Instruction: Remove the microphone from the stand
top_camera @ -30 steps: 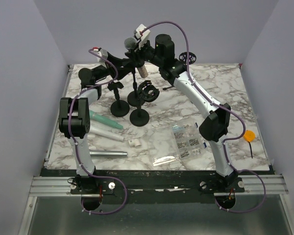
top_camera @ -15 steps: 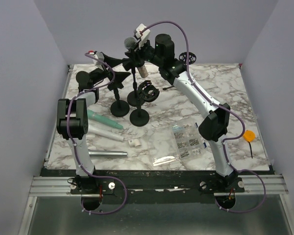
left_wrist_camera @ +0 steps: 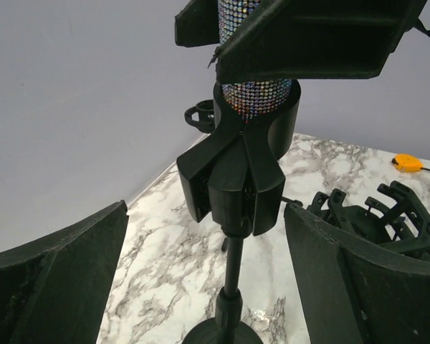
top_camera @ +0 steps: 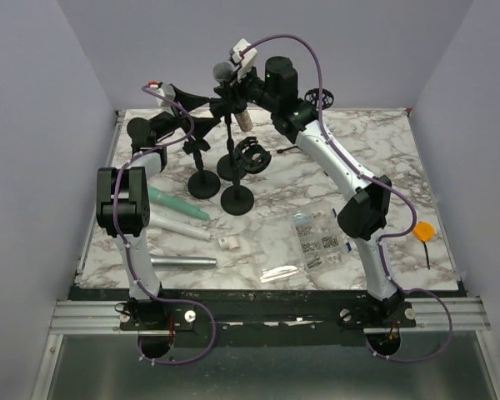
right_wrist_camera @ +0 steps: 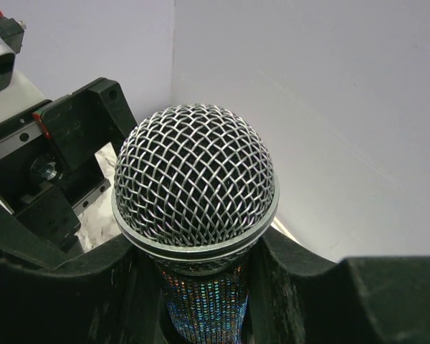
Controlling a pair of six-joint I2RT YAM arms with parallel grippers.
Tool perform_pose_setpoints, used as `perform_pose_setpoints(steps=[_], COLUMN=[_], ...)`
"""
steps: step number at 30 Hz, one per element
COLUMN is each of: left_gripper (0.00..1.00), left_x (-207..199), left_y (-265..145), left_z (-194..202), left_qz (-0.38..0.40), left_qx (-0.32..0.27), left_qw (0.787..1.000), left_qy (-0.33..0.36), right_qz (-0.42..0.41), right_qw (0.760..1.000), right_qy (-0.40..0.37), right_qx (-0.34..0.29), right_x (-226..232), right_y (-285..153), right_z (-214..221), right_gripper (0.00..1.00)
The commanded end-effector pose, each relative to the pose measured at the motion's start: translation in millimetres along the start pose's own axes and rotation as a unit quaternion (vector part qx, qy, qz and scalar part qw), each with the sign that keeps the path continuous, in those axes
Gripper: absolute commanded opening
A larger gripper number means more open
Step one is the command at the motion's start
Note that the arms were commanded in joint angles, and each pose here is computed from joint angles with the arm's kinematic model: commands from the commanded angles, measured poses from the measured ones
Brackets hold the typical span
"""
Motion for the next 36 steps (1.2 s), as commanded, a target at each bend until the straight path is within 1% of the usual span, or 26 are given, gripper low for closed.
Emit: perform_pose_setpoints(steps=[1,10,13,15,17,19,22,23,25,26,28,29,30,31,32,36], left_gripper=[0.83,0.72,0.66,0.66,0.7,0.71,0.71,0.71,0.67,0.63,0.52,0.41,0.26,0.05,0.0,0.0], left_x=[-6.5,-12.3,-13.3,-15.2,-15.6,-14.3,-12.5,-21.9,-23.2,-23.0,-22.7,-22.2,-22.1,-20.4,-18.3,-16.0], left_y=[9.8,14.4,14.9,15.7,15.9,16.4,16.3,26.2,27.6,28.3,29.2,29.1,29.6,28.4,25.9,18.1], left_z=[4.0,1.0,0.0,-3.3,-4.8,-4.5,-2.1,1.1,2.2,2.2,3.1,4.2,4.2,5.4,6.8,9.7], left_qz=[0.031,0.052,0.052,0.055,0.055,0.055,0.053,0.066,0.067,0.066,0.066,0.067,0.07,0.065,0.053,0.051], left_qx=[0.003,0.0,-0.007,-0.014,-0.016,-0.011,-0.008,-0.008,-0.008,-0.007,-0.006,-0.004,-0.001,0.0,-0.004,0.001], left_qw=[0.999,0.999,0.999,0.998,0.998,0.998,0.999,0.998,0.998,0.998,0.998,0.998,0.998,0.998,0.999,0.999], left_qy=[0.013,0.011,0.008,0.006,0.007,0.009,0.009,0.006,0.007,0.006,0.005,0.004,0.004,0.005,0.006,0.001], right_qz=[0.0,-0.001,-0.002,-0.006,-0.004,-0.005,-0.005,-0.005,-0.005,-0.006,-0.007,-0.008,-0.009,-0.008,-0.008,-0.005], right_qw=[0.999,0.999,0.999,0.999,0.999,0.999,0.999,0.999,0.999,0.999,0.999,0.999,0.999,0.999,0.999,0.999], right_qy=[-0.006,-0.005,-0.003,-0.001,0.0,0.001,0.002,0.002,0.003,0.003,0.004,0.004,0.004,0.003,0.002,-0.006], right_qx=[-0.042,-0.044,-0.045,-0.046,-0.045,-0.046,-0.045,-0.046,-0.048,-0.049,-0.049,-0.049,-0.05,-0.051,-0.051,-0.052], right_x=[-2.2,-2.1,-1.5,0.1,-0.9,-0.5,-0.3,0.0,-0.5,0.1,0.5,0.8,1.3,0.6,0.6,-1.1], right_y=[-0.4,0.0,0.9,1.5,1.7,1.5,1.4,1.4,1.4,1.4,1.7,1.7,1.5,1.1,1.2,0.1], right_z=[-30.5,-31.4,-30.7,-30.6,-29.4,-30.0,-29.9,-30.7,-31.3,-32.1,-31.6,-31.6,-32.5,-33.6,-33.3,-35.8], right_gripper=[0.01,0.01,0.01,0.01,0.01,0.01,0.01,0.01,0.01,0.01,0.01,0.01,0.01,0.01,0.01,0.01])
Point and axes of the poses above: each gripper's point midway between its finger pads, its own y axis out along the fingers, its own x axis along the line the jaws close on, z = x × y, the point moved 2 cm from there along -y, back along the fingers, and after that the axes turned 2 degrees about -y, right-handed, at the moved point
